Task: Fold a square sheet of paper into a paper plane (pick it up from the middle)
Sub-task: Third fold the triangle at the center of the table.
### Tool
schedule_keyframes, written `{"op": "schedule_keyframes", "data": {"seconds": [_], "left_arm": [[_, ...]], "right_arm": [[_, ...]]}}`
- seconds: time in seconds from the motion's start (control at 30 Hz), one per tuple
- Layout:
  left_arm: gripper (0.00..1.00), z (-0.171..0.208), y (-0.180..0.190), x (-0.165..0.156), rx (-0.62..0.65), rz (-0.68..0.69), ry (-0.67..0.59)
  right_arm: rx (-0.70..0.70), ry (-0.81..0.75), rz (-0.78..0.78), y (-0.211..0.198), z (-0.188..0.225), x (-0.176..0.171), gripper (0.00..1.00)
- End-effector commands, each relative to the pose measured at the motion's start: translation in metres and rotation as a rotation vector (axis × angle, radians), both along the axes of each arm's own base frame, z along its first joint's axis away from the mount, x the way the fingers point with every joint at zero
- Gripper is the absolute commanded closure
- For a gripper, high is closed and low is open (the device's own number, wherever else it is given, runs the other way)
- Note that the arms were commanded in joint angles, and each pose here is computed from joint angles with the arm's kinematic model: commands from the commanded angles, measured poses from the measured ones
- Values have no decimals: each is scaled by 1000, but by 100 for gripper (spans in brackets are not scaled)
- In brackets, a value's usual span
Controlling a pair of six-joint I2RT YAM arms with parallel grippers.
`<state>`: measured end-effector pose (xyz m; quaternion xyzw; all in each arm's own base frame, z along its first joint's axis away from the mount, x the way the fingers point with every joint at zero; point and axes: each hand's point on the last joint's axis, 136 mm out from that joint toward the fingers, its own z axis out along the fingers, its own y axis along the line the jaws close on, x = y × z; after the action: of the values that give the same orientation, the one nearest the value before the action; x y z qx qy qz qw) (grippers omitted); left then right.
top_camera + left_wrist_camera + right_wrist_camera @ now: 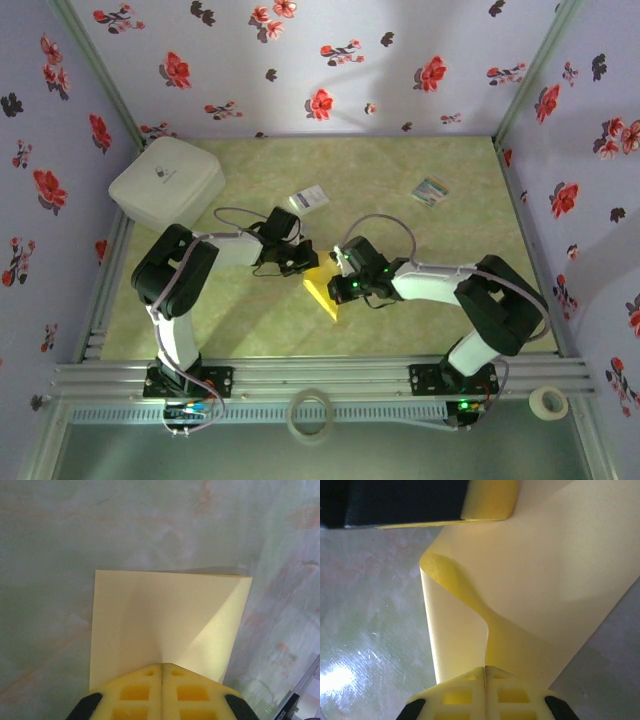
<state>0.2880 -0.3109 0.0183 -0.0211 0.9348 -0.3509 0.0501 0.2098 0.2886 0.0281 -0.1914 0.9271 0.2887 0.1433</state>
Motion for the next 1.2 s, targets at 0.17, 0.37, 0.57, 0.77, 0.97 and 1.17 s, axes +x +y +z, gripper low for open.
{"op": "schedule_keyframes", "data": {"seconds": [0.17, 0.37, 0.57, 0.77, 0.97, 1.17], "left_arm": [[96, -3, 3, -8, 18, -21, 7], [96, -3, 3, -8, 18, -20, 8], [96, -2, 3, -8, 17, -19, 6], [96, -1, 3, -8, 17, -20, 5], [96, -2, 3, -8, 17, -19, 6], [96, 0, 3, -7, 14, -21, 1]], "right_arm": [[-35, -13, -10, -1, -3, 9, 100], [-40, -9, -6, 0, -4, 9, 100], [-45, -9, -4, -1, -5, 9, 100], [-51, -5, -6, -2, -8, 9, 100], [-70, 12, -8, -5, -15, 7, 100], [-77, 14, -11, -7, -18, 6, 100]]}}
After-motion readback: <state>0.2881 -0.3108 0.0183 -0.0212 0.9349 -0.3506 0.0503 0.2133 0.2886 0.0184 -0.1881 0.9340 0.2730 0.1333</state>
